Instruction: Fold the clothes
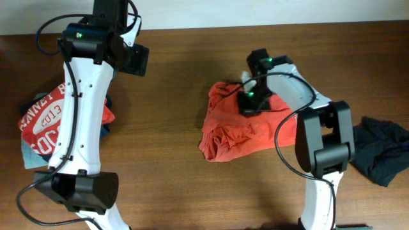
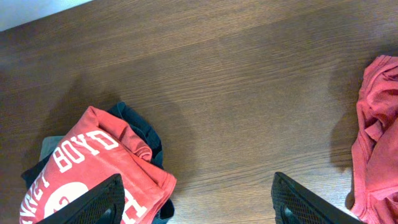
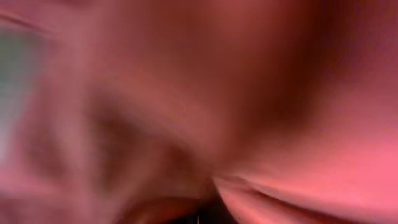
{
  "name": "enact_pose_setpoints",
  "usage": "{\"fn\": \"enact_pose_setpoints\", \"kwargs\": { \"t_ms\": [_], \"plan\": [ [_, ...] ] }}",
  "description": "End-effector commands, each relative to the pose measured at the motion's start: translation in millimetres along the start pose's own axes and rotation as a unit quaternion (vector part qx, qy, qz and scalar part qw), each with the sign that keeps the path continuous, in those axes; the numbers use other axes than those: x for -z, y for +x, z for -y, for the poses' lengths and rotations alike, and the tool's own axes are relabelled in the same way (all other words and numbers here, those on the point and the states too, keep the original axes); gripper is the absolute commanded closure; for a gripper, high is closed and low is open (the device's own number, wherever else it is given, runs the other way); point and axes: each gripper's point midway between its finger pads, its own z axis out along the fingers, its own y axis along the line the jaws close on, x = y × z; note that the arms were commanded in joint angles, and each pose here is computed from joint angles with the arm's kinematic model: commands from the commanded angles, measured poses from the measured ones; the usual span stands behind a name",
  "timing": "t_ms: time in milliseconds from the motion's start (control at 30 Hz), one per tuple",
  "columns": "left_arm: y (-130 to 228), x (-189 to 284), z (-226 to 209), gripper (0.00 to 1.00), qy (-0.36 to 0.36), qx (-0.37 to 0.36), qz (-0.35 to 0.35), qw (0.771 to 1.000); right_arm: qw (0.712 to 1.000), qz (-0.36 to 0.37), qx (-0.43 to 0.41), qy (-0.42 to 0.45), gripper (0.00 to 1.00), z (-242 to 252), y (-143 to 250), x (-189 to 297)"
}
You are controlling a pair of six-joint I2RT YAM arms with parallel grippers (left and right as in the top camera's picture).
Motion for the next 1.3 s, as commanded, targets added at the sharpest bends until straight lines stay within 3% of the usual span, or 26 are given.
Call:
{"fn": "enact_pose_setpoints", "kwargs": {
  "t_ms": [0,167,333,467,633,767,1067,1167,1267],
  "plan": [
    [-3,9,-5,0.25,-0.006,0.008,0.013,1.0,0.978,0.045,0.098,-0.178,0.96,-85,-14,17],
    [-3,9,-5,0.25,-0.006,0.008,0.012,1.0,0.944,0.1,0.157,-0.273,0.95,-128,-36,46],
    [-3,9,-5,0.25,-0.006,0.008,0.013,1.0,0.942,0.114,0.164,-0.27,0.9,-125,-43,55],
    [-3,9,-5,0.25,-0.006,0.008,0.012,1.0,0.953,0.098,0.119,-0.26,0.9,-100,-40,66],
    [-4,9,-5,0.25,-0.007,0.008,0.015,1.0,0.994,0.02,0.019,-0.104,0.9,-15,-7,64],
    [-10,9,-6,0.24,-0.008,0.01,0.025,1.0,0.998,-0.043,0.017,-0.043,0.9,-3,24,53],
    [-11,9,-7,0.24,-0.01,0.007,0.029,1.0,0.98,-0.157,0.118,-0.028,0.91,-70,99,-16],
    [-10,9,-7,0.24,-0.012,-0.002,0.027,1.0,0.963,-0.183,0.185,-0.075,0.94,-109,124,-23],
    [-10,9,-9,0.24,-0.018,-0.003,0.026,1.0,0.955,-0.181,0.226,-0.064,0.94,-127,136,-21]
  ]
}}
